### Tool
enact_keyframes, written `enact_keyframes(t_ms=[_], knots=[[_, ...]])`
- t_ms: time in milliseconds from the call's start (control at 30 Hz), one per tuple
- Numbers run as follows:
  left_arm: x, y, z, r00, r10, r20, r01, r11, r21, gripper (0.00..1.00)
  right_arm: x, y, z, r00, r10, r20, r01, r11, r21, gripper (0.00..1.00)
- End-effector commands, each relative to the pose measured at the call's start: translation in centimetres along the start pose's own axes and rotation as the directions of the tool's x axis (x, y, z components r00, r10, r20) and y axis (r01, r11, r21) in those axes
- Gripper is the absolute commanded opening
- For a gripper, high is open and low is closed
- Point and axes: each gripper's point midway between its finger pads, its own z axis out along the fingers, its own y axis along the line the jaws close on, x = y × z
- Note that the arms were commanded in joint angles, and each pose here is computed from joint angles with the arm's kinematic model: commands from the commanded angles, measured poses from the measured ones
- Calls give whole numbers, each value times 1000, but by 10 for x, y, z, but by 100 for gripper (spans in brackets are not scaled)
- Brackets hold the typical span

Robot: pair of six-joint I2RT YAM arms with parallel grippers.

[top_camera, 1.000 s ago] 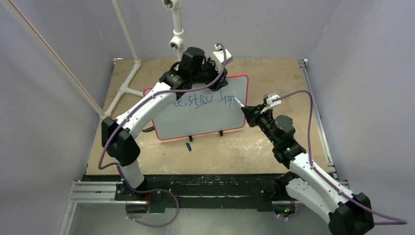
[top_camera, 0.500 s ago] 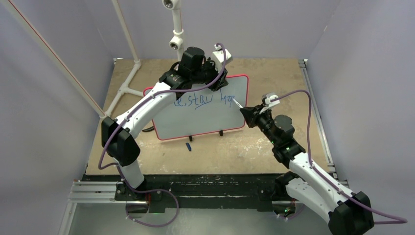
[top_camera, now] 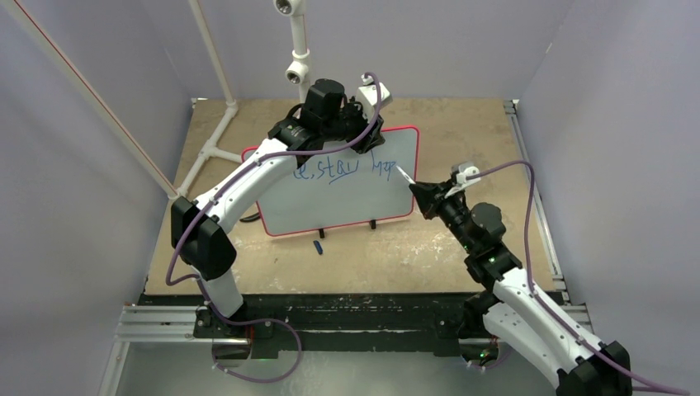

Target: Write a sentence on the whiteboard

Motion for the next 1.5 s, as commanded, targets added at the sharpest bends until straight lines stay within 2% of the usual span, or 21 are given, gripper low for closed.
enact_keyframes(t_ms=[0,700,1133,1467], knots=[[-7,0,-14,1000,-18,16,18,1000,-7,41,-14,0,-4,999,6,54,-7,1000,14,0],[-9,-1,-15,1000,-19,21,19,1000,-4,41,3,-11,9,1000,13,-3,-13,998,62,0],[-10,0,-16,1000,-17,25,17,1000,-5,41,-5,-22,4,999,20,34,-24,991,130,0],[-10,-1,-15,1000,-20,24,20,1000,-1,41,-13,-10,14,999,-13,47,10,998,63,0]])
